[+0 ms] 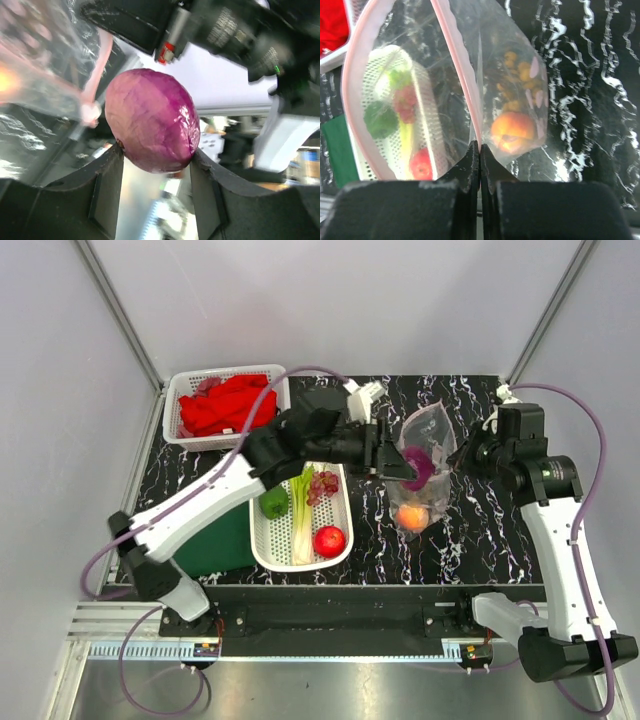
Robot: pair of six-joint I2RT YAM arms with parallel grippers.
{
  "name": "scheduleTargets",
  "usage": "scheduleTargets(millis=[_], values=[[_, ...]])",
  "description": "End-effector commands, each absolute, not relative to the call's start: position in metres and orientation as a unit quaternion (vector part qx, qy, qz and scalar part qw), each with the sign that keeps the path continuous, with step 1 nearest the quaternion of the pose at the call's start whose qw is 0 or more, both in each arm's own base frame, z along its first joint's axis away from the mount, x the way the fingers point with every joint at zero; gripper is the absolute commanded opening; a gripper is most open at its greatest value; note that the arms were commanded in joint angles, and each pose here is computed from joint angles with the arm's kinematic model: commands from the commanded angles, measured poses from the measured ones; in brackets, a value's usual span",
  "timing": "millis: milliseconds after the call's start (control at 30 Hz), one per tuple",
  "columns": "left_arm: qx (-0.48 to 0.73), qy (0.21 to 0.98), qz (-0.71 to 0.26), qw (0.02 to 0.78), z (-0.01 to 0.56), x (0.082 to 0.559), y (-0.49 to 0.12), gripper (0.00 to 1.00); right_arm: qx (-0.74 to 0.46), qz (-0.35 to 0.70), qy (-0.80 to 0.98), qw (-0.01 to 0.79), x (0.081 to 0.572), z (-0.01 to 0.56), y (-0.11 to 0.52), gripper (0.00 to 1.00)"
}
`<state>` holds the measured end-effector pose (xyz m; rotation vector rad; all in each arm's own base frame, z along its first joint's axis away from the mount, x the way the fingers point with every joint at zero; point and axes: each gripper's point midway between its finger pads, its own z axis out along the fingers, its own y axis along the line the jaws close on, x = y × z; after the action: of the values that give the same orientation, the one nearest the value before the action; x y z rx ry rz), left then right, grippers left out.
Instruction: Open the zip-top bag and remove the fake food
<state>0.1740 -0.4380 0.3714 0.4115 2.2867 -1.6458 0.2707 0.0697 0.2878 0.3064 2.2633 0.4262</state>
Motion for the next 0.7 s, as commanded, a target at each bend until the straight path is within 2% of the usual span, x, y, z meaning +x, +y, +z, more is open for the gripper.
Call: scheduleTargets(millis=[0, 200, 400, 667], values=[[0.194, 0.781, -0.491, 0.333, 0.392, 0.187, -0.372, 0.00, 0.123, 0.119, 0.895, 0.413, 0.258, 0.300, 0.050, 0.00], [0.143, 0.884, -0.277, 0.350, 0.276, 0.209, -0.286, 0.00, 0.114, 0.118, 0.895, 0.415, 0.242, 0.313, 0.048, 0.00], [0.120, 0.952, -0.047, 0.279, 0.161, 0.198, -0.199, 0.00, 0.110, 0.115, 0.895, 0.416, 0.239, 0.314, 0.047, 0.00], [0.093, 0.966, 0.055, 0.235, 0.101, 0.183, -0.158, 0.00, 0.108, 0.133, 0.902, 0.397, 0.240, 0.309, 0.055, 0.00]])
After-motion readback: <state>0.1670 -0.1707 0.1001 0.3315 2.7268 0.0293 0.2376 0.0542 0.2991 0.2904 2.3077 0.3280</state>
